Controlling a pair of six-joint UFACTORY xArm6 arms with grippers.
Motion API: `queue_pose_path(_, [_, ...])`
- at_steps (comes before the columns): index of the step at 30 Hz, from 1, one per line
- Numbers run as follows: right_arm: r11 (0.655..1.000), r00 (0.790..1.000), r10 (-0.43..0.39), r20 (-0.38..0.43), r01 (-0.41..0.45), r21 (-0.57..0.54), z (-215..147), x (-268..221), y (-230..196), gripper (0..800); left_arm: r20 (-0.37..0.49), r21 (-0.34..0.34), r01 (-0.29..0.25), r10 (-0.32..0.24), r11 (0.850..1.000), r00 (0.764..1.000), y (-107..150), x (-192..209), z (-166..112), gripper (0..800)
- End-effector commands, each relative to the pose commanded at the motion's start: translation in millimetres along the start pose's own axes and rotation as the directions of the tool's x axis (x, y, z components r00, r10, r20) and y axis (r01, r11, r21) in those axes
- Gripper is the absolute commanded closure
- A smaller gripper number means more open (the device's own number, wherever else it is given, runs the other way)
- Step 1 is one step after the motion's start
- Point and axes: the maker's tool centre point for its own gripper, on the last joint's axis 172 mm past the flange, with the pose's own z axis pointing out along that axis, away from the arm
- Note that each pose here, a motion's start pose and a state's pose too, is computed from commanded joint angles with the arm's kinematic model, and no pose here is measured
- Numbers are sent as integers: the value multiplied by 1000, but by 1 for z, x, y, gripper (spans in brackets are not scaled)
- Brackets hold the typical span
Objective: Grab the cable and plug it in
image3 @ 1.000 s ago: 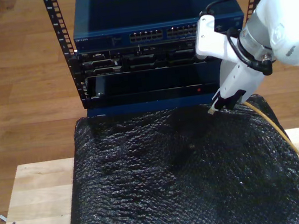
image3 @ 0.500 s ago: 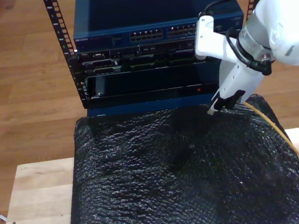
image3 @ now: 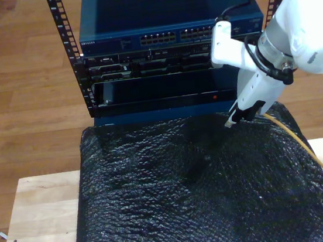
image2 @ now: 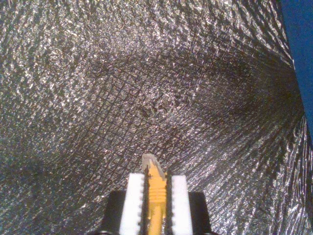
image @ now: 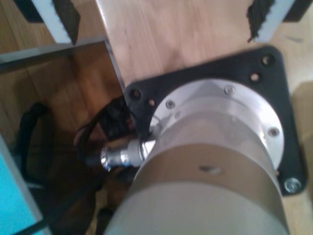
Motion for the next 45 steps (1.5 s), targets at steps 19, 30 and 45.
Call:
queue_pose_path(19, [1000,1000,-12,-6,12,-24,-9,5,7,800,138,106,-4,-11,994,990,-6,-43,56,0])
queue_pose_path(30, [973,991,-127,43,133,-191,-17,21,42,800,160,132,4,-25,991,987,-12,-49,67,0])
queue_pose_path(45, [918,978,-197,69,209,-337,22,25,67,800,160,131,-2,-19,991,987,-12,-49,67,0])
